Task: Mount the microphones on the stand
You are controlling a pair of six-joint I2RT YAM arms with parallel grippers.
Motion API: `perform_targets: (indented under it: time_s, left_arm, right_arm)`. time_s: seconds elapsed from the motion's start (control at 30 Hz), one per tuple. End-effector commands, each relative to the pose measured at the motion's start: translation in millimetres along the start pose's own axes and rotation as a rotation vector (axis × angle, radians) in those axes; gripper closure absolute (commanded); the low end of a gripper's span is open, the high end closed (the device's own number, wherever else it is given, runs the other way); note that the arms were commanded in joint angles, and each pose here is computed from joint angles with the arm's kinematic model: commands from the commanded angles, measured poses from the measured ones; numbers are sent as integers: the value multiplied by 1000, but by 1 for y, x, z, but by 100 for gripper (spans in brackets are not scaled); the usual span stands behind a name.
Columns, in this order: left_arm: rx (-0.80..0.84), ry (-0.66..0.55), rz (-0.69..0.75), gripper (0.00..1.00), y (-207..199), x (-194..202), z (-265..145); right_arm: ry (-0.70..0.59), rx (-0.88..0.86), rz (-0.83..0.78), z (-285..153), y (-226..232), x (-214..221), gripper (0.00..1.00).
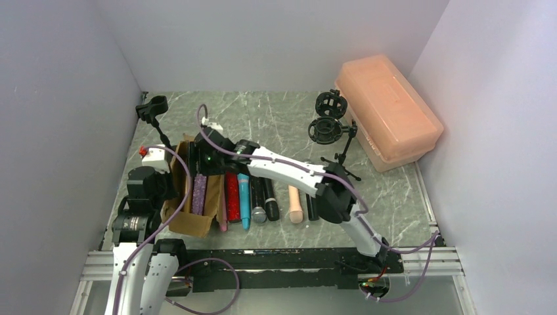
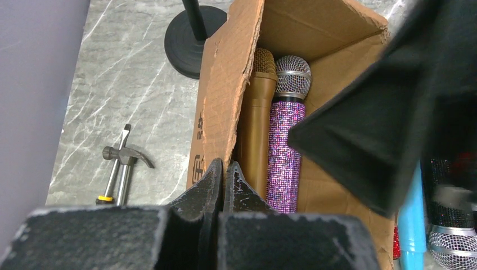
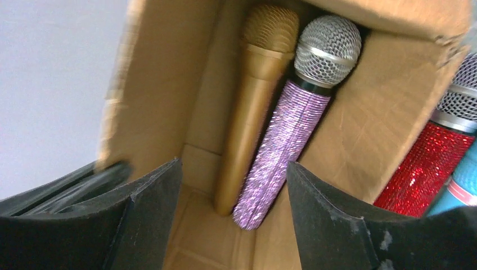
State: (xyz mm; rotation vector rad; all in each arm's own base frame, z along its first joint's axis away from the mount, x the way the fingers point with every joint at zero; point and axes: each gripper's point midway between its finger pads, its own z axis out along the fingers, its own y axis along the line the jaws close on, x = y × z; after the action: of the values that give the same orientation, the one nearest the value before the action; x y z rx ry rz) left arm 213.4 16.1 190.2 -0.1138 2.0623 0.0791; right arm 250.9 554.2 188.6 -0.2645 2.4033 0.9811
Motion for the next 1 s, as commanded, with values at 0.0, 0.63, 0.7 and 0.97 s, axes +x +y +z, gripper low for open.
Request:
perform_targets:
  time_s: [0.0,0.63,0.7,0.97]
  left_arm:
    - [44,-167,-74,100,-9,-53,-12]
    - [115,-173,-104,100,-23,-68,-14]
    - [115,-175,-103,100,-23,-68,-14]
    - [131,-176,-110,100,-26,-70,-16]
  right_arm:
    - [-9,-39,37,13,16,-1,31]
    - [40,15,77,83,-10,28,39]
    - [44,19,76,84,-12,29,39]
    - [75,22,89,96,-17,41,46]
